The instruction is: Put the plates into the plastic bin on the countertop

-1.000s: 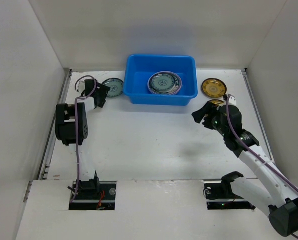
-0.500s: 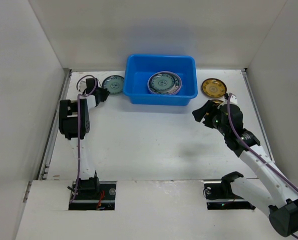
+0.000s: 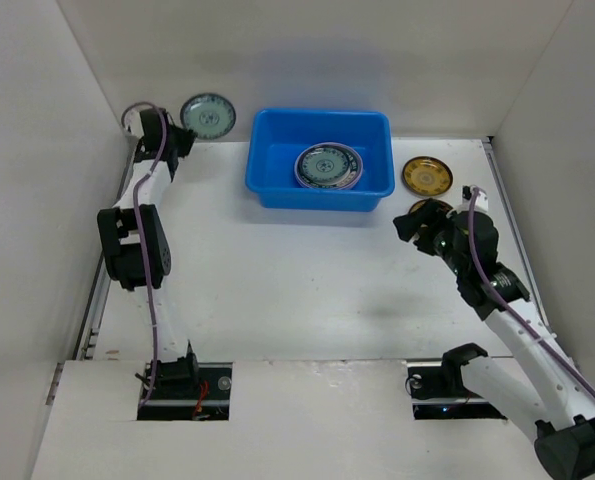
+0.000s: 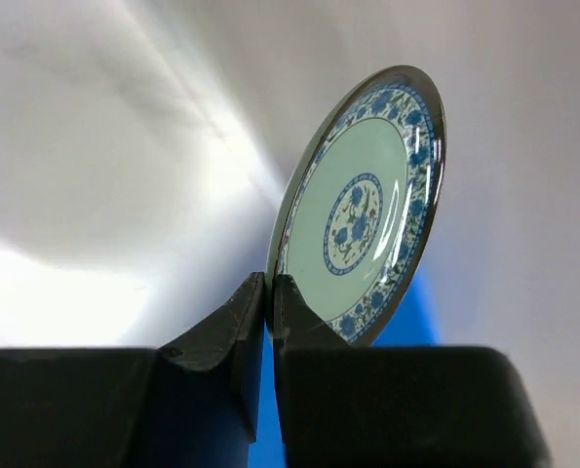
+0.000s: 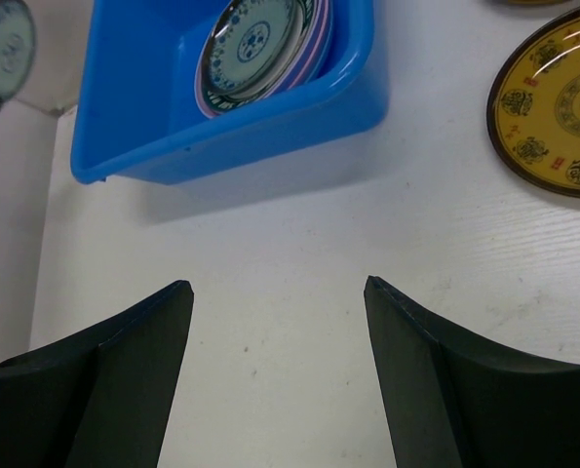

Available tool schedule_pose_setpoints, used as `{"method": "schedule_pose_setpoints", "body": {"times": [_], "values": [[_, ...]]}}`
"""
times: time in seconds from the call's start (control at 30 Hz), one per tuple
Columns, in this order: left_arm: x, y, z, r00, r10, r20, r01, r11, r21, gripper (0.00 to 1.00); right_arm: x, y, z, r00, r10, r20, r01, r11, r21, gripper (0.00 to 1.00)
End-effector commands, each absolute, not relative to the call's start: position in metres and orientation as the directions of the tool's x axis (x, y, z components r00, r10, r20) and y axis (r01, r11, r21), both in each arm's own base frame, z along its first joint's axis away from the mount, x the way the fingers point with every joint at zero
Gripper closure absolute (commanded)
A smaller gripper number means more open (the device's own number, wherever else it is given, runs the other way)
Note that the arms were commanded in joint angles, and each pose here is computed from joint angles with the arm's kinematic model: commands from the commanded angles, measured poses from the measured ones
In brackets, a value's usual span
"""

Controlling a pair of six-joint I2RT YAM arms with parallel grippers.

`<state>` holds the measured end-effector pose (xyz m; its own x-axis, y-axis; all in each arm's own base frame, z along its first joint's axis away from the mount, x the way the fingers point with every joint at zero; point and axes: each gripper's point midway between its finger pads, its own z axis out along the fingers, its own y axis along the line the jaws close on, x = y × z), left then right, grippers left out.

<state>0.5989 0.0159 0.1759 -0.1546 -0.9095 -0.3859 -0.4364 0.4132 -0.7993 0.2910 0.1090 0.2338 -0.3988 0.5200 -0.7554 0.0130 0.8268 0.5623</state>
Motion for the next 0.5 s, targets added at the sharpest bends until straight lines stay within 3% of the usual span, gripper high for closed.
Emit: {"method": "schedule_pose_setpoints", "body": {"times": [0.0,0.17,0.47], "values": [[0.593,-0.056,0.308,-0.233,-0.844,-0.483,-0.13,0.519,-0.845,0.98,0.29,0.096,0.253,-0.334,0.542,-0.771,0.018,0.822,0.57,0.23],[0.589,-0.148,0.328,-0.407,-0.749,-0.523,0.042,0.556,-0.83,0.95,0.285,0.074,0.245,-0.314,0.575,-0.755,0.102,0.811,0.576,0.23],[0.587,-0.255,0.277,-0.578,-0.562,-0.592,0.194,0.61,-0.769,0.94,0.27,0.052,0.245,-0.272,0.604,-0.749,0.163,0.796,0.583,0.23]]}}
